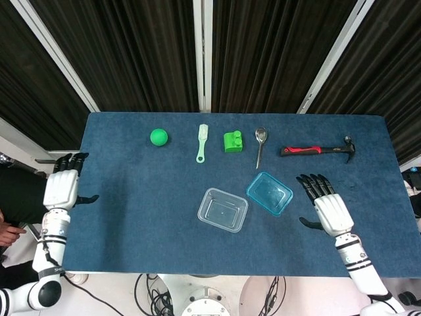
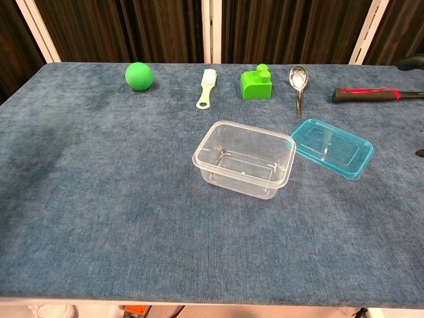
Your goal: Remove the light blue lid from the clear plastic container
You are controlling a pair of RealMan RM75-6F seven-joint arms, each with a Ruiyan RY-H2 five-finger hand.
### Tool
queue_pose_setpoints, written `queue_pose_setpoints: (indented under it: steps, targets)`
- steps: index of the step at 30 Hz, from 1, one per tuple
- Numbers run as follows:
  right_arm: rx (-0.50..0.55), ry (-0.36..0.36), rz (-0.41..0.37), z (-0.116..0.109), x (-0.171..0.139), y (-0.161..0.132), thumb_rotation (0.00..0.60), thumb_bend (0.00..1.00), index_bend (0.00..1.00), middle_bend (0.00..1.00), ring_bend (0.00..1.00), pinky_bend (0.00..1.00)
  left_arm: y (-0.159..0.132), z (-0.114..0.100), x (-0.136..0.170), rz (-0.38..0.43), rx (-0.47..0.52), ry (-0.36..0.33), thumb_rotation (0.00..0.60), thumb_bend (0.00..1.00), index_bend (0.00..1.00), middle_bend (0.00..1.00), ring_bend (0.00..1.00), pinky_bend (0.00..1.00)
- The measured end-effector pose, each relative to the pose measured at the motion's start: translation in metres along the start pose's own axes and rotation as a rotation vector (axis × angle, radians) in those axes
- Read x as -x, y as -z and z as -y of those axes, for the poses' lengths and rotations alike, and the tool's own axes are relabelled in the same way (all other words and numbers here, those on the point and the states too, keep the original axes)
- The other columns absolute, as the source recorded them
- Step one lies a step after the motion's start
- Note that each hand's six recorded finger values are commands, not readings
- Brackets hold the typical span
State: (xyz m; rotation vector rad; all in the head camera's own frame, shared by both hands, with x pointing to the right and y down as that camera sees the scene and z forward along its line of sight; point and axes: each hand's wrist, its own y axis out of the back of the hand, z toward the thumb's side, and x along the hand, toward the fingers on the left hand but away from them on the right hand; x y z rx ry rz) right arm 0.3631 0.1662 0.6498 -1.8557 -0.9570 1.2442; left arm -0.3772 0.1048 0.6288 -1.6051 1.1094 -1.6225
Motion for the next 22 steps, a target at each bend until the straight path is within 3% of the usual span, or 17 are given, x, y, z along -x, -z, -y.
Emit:
queue_pose_setpoints:
  steps: [4, 11, 22]
  targets:
    - [0.099, 0.015, 0.035, -0.011, -0.004, 0.008, 0.6, 0.15, 0.1, 0.18, 0.01, 0.06, 0.029, -0.008, 0.008, -0.028, -0.069, -0.066, 0.6, 0.0, 0.2, 0.16, 0.03, 0.06]
    - [0.104, 0.029, 0.094, -0.035, -0.018, 0.013, 0.6, 0.16, 0.06, 0.06, 0.0, 0.0, 0.055, -0.007, 0.05, -0.013, -0.048, -0.099, 0.6, 0.0, 0.2, 0.16, 0.03, 0.06]
    - [0.15, 0.06, 0.116, -0.049, -0.062, 0.01, 0.6, 0.16, 0.06, 0.06, 0.0, 0.0, 0.038, -0.011, 0.11, 0.054, -0.105, -0.176, 0.6, 0.0, 0.17, 0.14, 0.03, 0.02]
